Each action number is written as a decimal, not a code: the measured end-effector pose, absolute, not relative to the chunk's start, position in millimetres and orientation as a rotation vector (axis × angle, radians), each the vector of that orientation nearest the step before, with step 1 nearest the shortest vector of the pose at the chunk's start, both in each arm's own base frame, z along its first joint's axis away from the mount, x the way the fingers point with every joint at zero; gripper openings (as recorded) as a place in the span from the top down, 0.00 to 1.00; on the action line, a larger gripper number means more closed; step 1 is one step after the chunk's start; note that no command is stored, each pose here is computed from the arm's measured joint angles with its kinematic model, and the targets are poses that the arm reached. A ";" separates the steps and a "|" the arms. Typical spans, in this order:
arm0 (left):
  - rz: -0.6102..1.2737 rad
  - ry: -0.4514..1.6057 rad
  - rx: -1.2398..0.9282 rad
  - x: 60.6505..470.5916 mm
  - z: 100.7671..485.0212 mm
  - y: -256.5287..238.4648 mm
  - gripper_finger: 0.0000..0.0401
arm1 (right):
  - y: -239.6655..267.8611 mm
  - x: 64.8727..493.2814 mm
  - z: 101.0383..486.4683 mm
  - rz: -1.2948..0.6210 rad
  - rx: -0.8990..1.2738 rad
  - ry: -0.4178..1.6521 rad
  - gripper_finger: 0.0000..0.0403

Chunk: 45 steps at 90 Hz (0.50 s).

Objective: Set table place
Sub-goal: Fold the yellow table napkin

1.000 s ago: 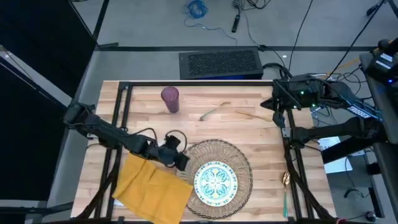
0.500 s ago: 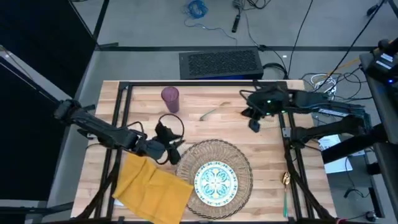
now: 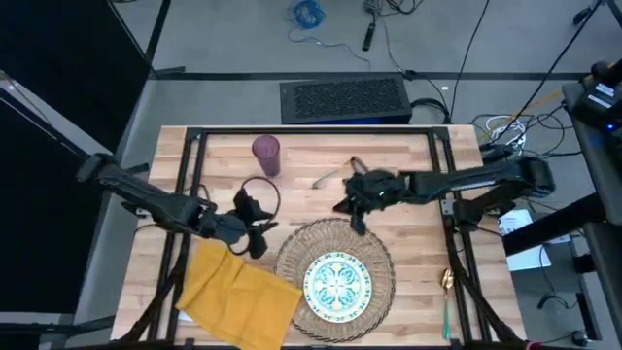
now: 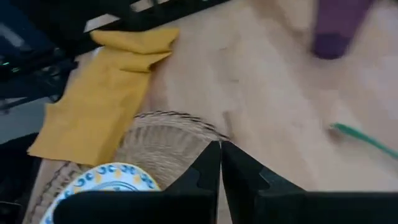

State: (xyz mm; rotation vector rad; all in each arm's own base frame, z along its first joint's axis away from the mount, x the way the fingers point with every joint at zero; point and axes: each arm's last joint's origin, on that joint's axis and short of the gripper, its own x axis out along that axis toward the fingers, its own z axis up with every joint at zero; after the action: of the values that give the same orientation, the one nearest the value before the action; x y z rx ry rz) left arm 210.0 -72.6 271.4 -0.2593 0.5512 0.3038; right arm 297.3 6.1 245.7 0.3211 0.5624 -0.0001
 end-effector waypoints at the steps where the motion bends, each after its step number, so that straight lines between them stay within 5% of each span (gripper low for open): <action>1: 0.302 0.545 -0.264 207.8 273.3 -72.5 0.77 | 7.6 299.7 243.5 0.010 0.321 0.562 1.00; 20: 0.252 0.416 -0.258 181.0 297.7 -78.2 0.77 | 27.3 345.4 217.6 0.129 0.336 0.559 0.96; 45: 0.226 0.451 -0.220 174.0 295.1 -84.3 0.77 | 69.6 389.6 218.3 0.296 0.366 0.570 0.71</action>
State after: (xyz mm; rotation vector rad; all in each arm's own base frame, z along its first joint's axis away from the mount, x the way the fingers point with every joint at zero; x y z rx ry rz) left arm 174.0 -84.3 295.1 -0.2204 0.4514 0.2256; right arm 389.6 69.6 218.3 0.3656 0.5704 0.2959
